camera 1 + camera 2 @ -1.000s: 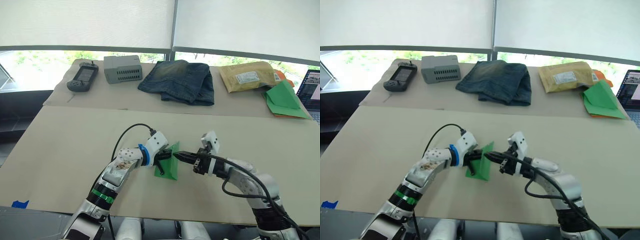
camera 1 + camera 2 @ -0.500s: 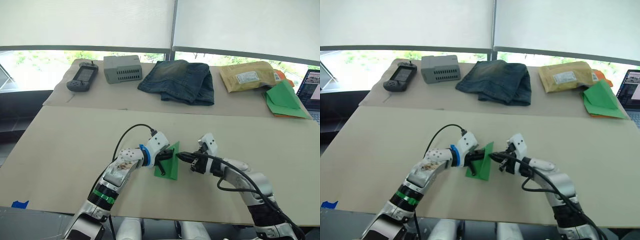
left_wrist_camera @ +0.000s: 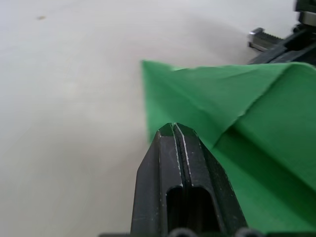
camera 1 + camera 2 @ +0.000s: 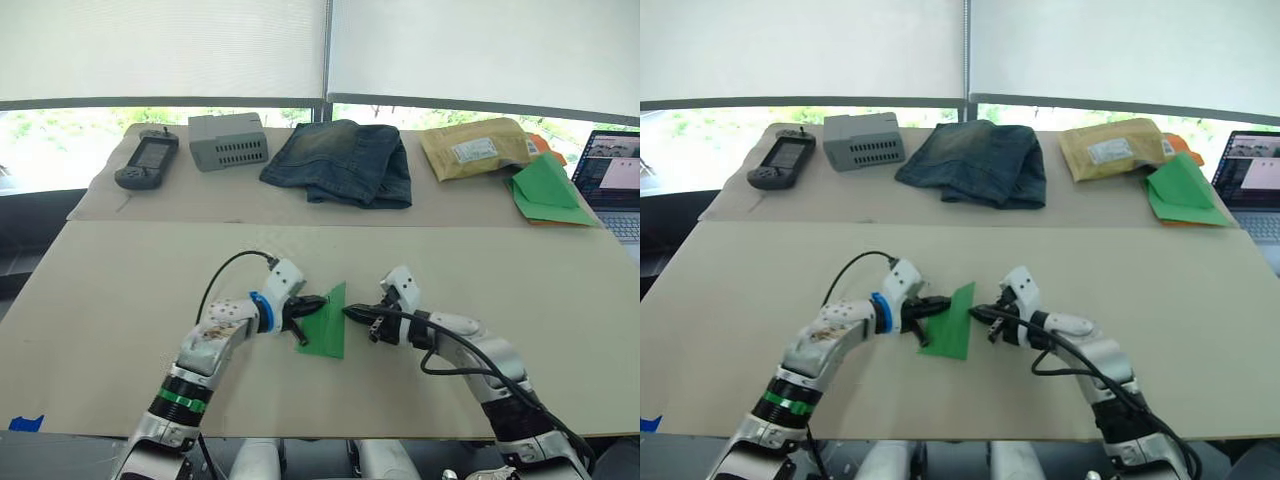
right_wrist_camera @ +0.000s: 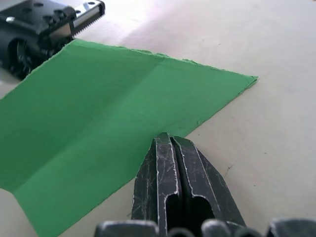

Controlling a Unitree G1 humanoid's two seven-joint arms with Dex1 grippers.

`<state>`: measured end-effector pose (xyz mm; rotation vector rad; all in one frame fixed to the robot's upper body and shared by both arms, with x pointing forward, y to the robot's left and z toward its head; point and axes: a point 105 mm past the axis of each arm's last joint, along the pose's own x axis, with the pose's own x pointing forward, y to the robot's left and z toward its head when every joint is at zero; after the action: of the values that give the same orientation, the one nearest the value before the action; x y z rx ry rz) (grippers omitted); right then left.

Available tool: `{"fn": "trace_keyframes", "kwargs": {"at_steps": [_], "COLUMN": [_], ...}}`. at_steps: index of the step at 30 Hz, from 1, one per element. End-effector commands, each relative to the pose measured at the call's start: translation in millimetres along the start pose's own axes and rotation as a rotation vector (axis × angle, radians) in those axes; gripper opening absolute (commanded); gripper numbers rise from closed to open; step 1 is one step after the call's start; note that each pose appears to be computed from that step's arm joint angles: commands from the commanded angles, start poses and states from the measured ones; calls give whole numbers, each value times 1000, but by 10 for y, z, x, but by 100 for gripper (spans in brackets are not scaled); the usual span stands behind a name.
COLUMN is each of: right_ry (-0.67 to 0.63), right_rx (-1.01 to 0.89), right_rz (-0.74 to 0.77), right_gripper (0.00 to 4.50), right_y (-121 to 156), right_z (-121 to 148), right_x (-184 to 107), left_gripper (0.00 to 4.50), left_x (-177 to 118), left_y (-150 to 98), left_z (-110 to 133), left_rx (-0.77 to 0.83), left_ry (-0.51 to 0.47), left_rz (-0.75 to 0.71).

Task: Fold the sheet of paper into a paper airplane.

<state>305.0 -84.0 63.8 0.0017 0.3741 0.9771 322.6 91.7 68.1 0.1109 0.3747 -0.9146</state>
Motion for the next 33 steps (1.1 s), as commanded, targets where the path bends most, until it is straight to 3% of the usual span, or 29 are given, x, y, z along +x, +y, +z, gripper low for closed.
{"fn": "trace_keyframes", "kwargs": {"at_steps": [1, 8, 16, 27, 29, 33], "right_ry": [38, 14, -12, -125, -117, -17], "right_rx": [-6, -64, -132, -182, -177, -132], "right_rz": [1, -15, -21, 43, 62, 59], "right_gripper": [9, 9, 9, 9, 9, 9], "right_y": [-2, 3, 20, 208, 248, 220], "right_z": [-84, -23, 156, 574, 565, 285], "right_x": [37, 125, 95, 122, 149, 272], "left_gripper": [0, 0, 0, 0, 0, 0], "left_x": [-102, -164, -32, 8, 16, 47], "left_y": [71, 132, -129, -86, -85, -92], "left_z": [81, 327, -62, -206, -201, -186], "left_rx": [-23, 4, 26, 36, 37, 43], "left_ry": [-24, -75, 73, 115, 112, 109], "left_rz": [21, 20, -58, -24, -24, -28]}}
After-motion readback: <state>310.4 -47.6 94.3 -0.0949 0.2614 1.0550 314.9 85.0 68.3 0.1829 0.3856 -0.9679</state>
